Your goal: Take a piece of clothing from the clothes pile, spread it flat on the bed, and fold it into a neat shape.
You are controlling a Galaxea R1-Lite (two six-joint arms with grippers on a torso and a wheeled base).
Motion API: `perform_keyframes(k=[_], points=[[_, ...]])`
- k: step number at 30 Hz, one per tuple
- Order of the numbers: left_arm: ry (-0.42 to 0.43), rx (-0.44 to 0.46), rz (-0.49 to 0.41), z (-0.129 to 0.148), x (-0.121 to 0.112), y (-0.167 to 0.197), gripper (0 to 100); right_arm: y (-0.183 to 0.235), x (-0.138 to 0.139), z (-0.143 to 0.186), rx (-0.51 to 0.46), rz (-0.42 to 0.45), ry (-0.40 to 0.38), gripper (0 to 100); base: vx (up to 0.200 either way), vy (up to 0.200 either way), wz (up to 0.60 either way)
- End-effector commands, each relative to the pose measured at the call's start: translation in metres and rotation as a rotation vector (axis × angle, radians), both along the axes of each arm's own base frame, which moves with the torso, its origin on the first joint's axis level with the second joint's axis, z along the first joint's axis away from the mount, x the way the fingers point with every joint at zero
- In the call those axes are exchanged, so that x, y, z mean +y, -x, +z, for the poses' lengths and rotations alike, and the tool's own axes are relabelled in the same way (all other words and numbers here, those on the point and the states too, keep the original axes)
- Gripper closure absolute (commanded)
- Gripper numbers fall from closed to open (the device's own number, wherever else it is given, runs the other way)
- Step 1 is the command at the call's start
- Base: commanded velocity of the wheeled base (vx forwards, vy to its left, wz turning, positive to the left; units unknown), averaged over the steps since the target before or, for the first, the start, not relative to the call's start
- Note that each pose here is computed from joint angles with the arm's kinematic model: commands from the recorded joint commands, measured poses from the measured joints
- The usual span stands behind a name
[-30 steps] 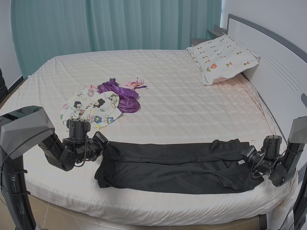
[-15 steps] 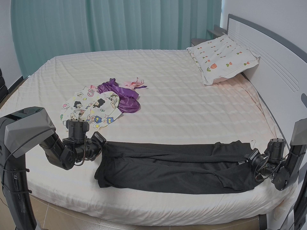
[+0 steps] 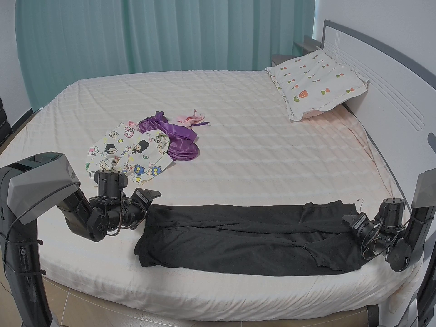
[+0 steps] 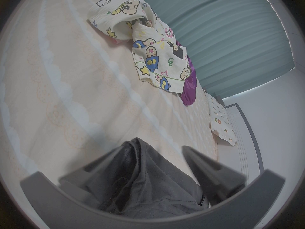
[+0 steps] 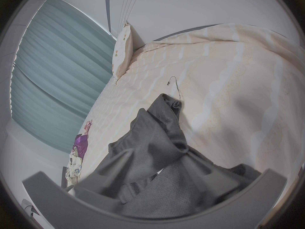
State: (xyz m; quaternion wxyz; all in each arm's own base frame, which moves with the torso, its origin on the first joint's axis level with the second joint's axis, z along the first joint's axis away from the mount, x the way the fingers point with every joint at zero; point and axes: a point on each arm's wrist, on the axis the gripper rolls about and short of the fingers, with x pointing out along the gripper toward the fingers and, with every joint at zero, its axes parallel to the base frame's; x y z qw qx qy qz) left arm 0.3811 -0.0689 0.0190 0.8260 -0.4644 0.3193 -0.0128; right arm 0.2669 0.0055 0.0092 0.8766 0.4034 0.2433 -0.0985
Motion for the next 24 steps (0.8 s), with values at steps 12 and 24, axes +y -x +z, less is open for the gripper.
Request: perform_keyframes(k=[12, 24], points=[[-0.001, 0.036, 0.006, 0.040, 0.008, 0.042, 0, 0.013, 0.005, 0.005, -0.056, 0.039, -0.021, 0, 0.000, 0.000, 0.00], [0.013, 0.138, 0.074, 0.035, -0.026, 0.036, 0, 0.013, 0.009, 0.003, -0.047, 0.054, -0.021, 0, 0.000, 0.000, 0.00]])
